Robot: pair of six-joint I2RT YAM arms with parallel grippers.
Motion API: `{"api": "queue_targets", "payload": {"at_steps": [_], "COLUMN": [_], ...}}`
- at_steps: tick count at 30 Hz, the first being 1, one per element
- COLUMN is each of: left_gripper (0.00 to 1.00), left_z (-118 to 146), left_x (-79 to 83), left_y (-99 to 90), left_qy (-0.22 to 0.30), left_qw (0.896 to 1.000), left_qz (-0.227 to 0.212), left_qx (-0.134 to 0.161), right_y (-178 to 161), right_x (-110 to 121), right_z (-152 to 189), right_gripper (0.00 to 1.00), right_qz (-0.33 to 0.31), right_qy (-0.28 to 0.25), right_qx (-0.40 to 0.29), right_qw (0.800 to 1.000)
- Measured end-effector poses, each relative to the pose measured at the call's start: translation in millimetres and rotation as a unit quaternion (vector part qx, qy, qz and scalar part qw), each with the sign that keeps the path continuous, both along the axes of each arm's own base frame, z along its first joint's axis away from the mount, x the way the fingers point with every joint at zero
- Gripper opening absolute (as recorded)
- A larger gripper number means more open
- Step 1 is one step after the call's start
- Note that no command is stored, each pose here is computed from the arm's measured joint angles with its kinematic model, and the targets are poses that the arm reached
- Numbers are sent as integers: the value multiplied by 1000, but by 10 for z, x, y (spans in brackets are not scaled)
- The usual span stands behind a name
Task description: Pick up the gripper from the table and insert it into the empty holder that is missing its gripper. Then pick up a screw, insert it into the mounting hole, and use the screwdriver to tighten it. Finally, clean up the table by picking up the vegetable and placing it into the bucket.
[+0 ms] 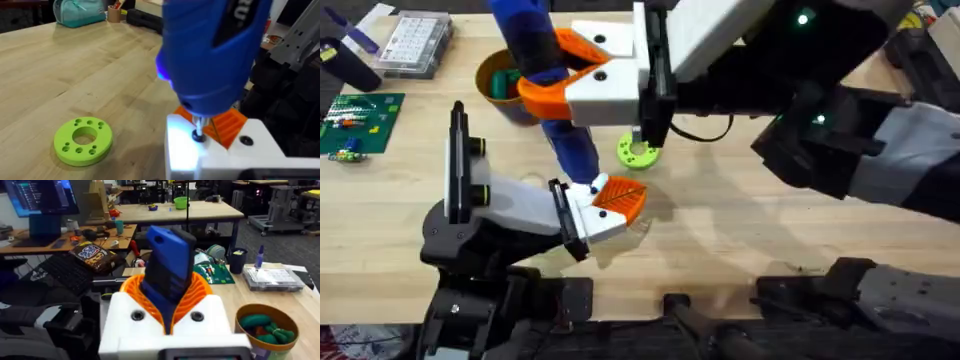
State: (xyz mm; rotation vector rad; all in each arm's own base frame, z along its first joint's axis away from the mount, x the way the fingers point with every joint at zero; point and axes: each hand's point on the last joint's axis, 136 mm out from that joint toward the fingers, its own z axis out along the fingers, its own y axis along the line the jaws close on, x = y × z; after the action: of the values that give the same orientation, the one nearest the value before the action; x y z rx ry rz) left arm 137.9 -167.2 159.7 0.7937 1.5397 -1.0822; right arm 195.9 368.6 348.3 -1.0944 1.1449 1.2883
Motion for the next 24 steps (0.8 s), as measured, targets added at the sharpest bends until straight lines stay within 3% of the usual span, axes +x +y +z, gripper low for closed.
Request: {"api": "queue_targets", "payload": {"at_steps": [24], "left_gripper": [4], "left_z": [-2], "left_x": [-7], "left_y": [-3], "left_qy": [1], "left_qw": [1000], "left_qz": [-2], "left_qx": [0], "right_y": [-26], "right_x": [65], "right_z": [-122], "right_gripper": [29], "right_qz": [-9], "right_qy": [26], "right_qx": [-24], "right_qw": [999]}}
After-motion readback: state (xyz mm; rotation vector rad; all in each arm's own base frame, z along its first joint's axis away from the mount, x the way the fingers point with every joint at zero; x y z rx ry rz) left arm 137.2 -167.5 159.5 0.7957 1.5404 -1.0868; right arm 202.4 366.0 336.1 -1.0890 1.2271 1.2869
